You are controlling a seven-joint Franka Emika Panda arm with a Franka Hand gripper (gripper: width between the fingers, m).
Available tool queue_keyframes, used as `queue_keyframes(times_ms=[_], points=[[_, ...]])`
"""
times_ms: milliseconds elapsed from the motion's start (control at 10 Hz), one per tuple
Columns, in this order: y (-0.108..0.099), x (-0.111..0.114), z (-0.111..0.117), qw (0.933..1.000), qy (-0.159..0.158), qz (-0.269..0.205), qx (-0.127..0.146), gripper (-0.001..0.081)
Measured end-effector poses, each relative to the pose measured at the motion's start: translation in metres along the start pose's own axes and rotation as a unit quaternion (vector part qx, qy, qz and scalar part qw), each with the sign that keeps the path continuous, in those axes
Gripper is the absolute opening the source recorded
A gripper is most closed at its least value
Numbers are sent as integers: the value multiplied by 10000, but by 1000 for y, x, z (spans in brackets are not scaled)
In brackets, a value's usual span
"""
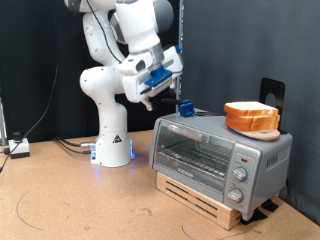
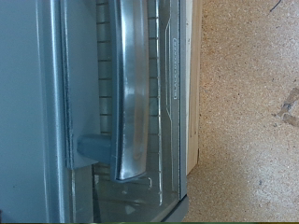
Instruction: Make a piece of toast with the oven
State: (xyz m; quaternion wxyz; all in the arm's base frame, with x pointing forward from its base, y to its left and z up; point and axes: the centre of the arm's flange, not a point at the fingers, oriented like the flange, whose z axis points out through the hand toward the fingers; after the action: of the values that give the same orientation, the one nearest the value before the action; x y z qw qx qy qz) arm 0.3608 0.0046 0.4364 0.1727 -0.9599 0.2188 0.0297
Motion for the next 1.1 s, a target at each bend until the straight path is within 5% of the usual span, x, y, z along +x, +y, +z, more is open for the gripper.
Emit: queue_keyframes(times_ms=[600, 1100], points=[[16, -12, 31, 9988, -493, -67, 30, 807], [19, -15, 67, 9997, -210, -109, 53, 807]])
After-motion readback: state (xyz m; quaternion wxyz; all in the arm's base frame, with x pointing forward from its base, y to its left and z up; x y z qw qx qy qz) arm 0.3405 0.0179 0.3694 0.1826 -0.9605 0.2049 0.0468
